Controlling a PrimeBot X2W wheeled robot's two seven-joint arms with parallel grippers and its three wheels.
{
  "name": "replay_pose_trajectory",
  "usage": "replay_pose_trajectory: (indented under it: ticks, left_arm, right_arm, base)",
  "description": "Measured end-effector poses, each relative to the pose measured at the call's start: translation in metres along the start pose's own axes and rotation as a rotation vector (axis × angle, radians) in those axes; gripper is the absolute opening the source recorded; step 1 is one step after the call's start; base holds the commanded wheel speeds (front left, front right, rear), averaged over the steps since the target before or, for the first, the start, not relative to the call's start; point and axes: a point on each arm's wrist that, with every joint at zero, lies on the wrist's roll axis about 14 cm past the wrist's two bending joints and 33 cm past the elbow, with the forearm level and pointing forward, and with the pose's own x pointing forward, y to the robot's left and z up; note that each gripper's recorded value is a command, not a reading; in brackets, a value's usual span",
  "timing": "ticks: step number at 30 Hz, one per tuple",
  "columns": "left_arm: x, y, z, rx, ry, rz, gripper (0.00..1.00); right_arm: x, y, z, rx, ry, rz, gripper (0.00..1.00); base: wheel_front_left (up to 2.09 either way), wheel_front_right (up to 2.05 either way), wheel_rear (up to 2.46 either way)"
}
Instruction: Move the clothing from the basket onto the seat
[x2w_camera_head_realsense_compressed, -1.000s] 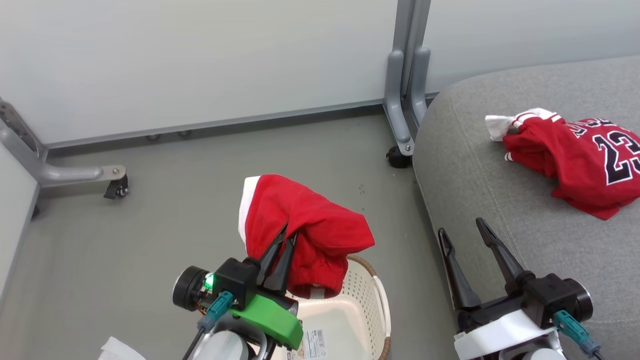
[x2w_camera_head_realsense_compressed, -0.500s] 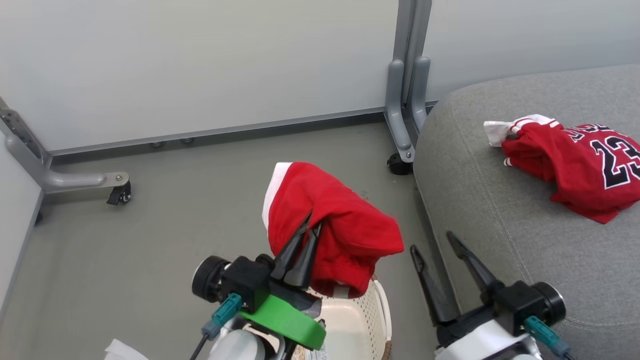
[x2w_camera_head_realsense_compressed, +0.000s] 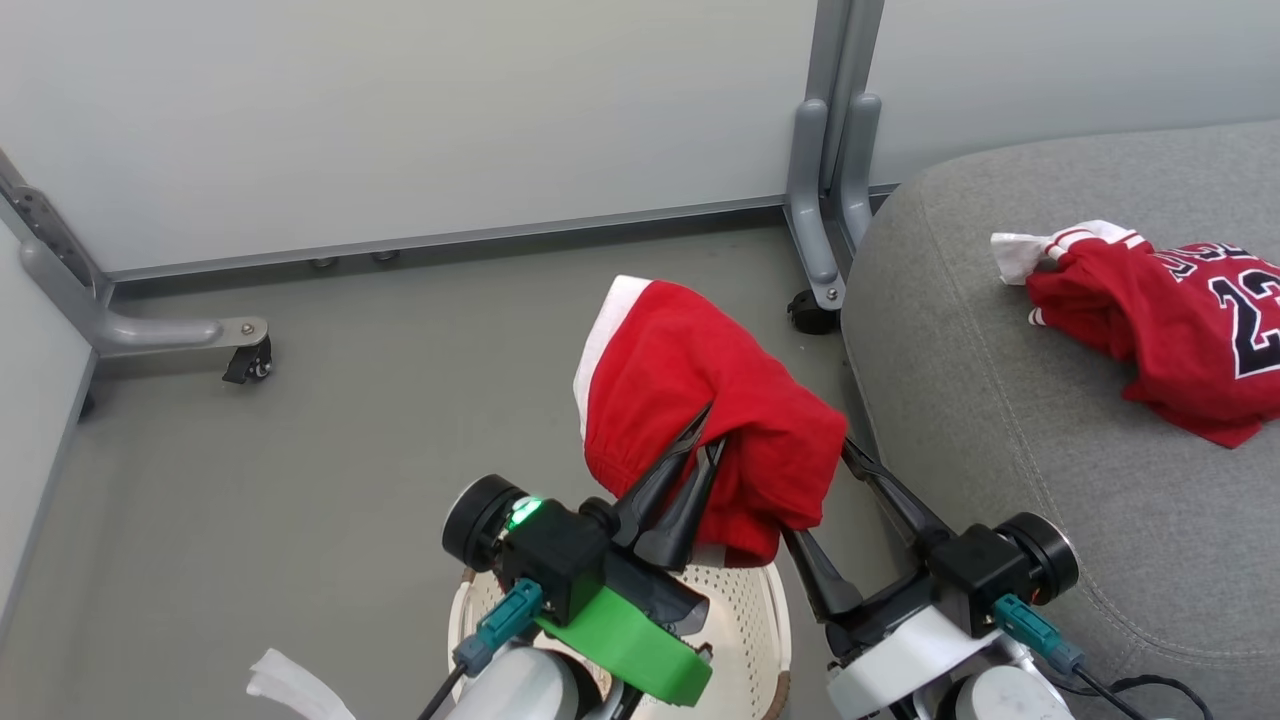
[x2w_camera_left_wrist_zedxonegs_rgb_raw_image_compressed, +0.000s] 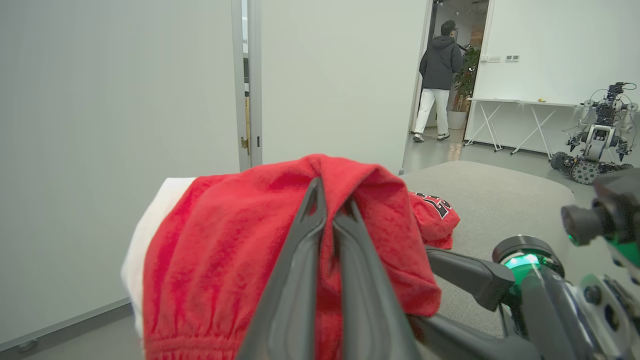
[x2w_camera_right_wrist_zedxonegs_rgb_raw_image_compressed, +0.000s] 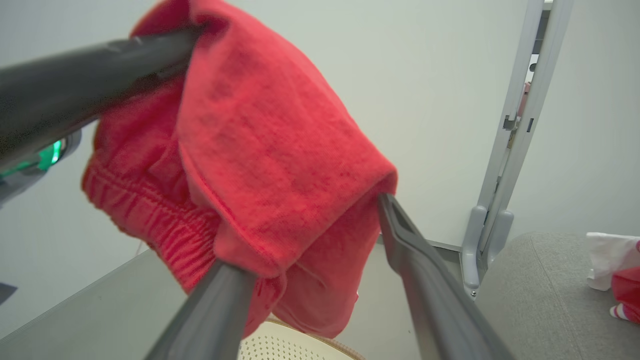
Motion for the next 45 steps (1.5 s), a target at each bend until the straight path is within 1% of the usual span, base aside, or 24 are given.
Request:
replay_pose_trajectory:
  ticks: [1, 2, 3, 4, 11, 18, 23, 28, 29, 30, 31, 37, 38, 40, 45]
  left_arm:
    - [0.0, -0.001, 0.0, -0.002, 0.001, -0.002, 0.0]
    - [0.0, -0.001, 0.001, -0.002, 0.001, -0.004, 0.0]
    - [0.0, -0.002, 0.001, -0.002, 0.003, -0.005, 0.0]
    - [0.001, -0.002, 0.002, -0.002, 0.002, -0.007, 0.0]
    - [0.003, -0.001, 0.006, 0.002, -0.008, -0.012, 0.0]
    - [0.002, 0.005, 0.007, 0.007, -0.013, 0.006, 0.0]
    - [-0.001, 0.012, 0.006, 0.025, -0.01, 0.025, 0.0]
    - [-0.001, 0.019, 0.002, 0.031, -0.001, 0.043, 0.0]
    - [0.0, 0.02, 0.002, 0.031, 0.001, 0.048, 0.13]
    - [0.0, 0.021, 0.001, 0.034, 0.004, 0.055, 0.4]
    - [-0.001, 0.023, -0.001, 0.044, 0.01, 0.058, 1.0]
    - [0.001, 0.026, -0.005, 0.052, 0.014, 0.07, 1.0]
    - [0.002, 0.026, -0.005, 0.052, 0.015, 0.068, 0.91]
    - [0.003, 0.027, -0.006, 0.05, 0.016, 0.07, 1.0]
    - [0.006, 0.029, -0.006, 0.049, 0.006, 0.075, 1.0]
  right_arm:
    - [0.0, 0.001, -0.001, 0.001, 0.003, 0.003, 0.58]
    - [0.001, 0.001, -0.002, 0.003, 0.007, 0.004, 0.41]
    - [0.001, 0.001, -0.003, 0.004, 0.009, 0.004, 0.28]
    - [0.001, 0.001, -0.004, 0.005, 0.011, 0.003, 0.0]
    - [0.004, 0.002, -0.007, 0.01, 0.02, 0.017, 0.0]
    - [0.006, 0.002, -0.008, 0.01, 0.021, 0.025, 0.0]
    - [0.007, -0.01, 0.0, 0.014, -0.005, -0.02, 0.0]
    - [0.003, -0.013, 0.0, 0.019, -0.006, -0.036, 0.0]
    - [0.003, -0.014, 0.0, 0.018, -0.006, -0.038, 0.0]
    - [0.002, -0.015, 0.0, 0.018, -0.004, -0.041, 0.0]
    - [0.002, -0.015, 0.0, 0.018, -0.004, -0.042, 0.0]
    - [0.0, -0.017, -0.001, 0.03, -0.002, -0.054, 0.0]
    - [0.0, -0.018, -0.001, 0.032, -0.004, -0.056, 0.0]
    - [0.0, -0.019, -0.001, 0.038, -0.005, -0.061, 0.0]
    - [0.0, -0.021, -0.002, 0.042, -0.002, -0.069, 0.0]
  base:
    - [0.0, 0.0, 0.0]
    - [0.0, 0.0, 0.0]
    - [0.0, 0.0, 0.0]
    - [0.0, 0.0, 0.0]
    - [0.0, 0.0, 0.0]
    - [0.0, 0.0, 0.0]
    - [0.0, 0.0, 0.0]
    - [0.0, 0.0, 0.0]
    - [0.0, 0.0, 0.0]
    - [0.0, 0.0, 0.0]
    - [0.0, 0.0, 0.0]
    - [0.0, 0.0, 0.0]
    - [0.0, 0.0, 0.0]
    - [0.0, 0.0, 0.0]
    - [0.0, 0.0, 0.0]
